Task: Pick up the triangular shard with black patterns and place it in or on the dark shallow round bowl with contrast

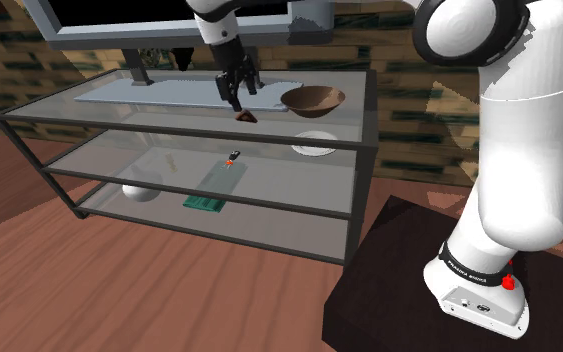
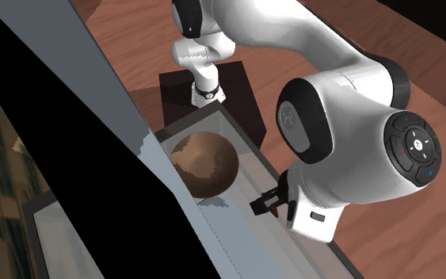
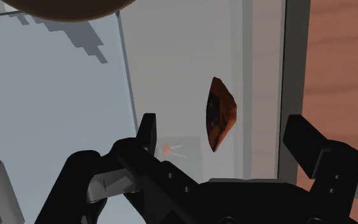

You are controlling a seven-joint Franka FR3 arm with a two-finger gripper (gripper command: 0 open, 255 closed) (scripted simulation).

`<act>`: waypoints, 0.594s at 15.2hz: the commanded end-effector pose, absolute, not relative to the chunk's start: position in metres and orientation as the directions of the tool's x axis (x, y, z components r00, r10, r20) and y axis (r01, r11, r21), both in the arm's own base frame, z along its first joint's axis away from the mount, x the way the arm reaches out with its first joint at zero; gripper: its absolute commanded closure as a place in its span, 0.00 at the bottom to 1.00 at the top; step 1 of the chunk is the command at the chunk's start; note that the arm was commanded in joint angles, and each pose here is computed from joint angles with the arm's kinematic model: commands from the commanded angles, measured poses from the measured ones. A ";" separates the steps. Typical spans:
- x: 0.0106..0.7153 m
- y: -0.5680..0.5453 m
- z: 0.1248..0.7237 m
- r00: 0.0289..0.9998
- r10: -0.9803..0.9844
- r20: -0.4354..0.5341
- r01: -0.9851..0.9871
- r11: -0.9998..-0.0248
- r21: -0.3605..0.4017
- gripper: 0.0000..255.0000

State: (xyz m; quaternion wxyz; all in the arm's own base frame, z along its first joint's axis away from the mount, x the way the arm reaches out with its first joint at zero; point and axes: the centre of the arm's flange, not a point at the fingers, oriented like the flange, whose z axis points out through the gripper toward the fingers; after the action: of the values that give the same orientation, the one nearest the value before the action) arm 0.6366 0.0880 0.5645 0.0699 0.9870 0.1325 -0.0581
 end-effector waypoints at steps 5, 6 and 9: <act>0.635 0.083 0.532 0.958 0.255 -0.134 0.271 -0.955 0.124 0.00; 0.635 0.083 0.532 0.958 0.255 -0.134 0.271 -0.955 0.124 0.00; 0.635 0.083 0.532 0.958 0.255 -0.134 0.271 -0.955 0.124 0.00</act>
State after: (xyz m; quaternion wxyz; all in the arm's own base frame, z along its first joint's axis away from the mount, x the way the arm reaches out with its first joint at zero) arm 0.6355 0.0833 0.5321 0.0705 0.9869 0.1332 -0.0583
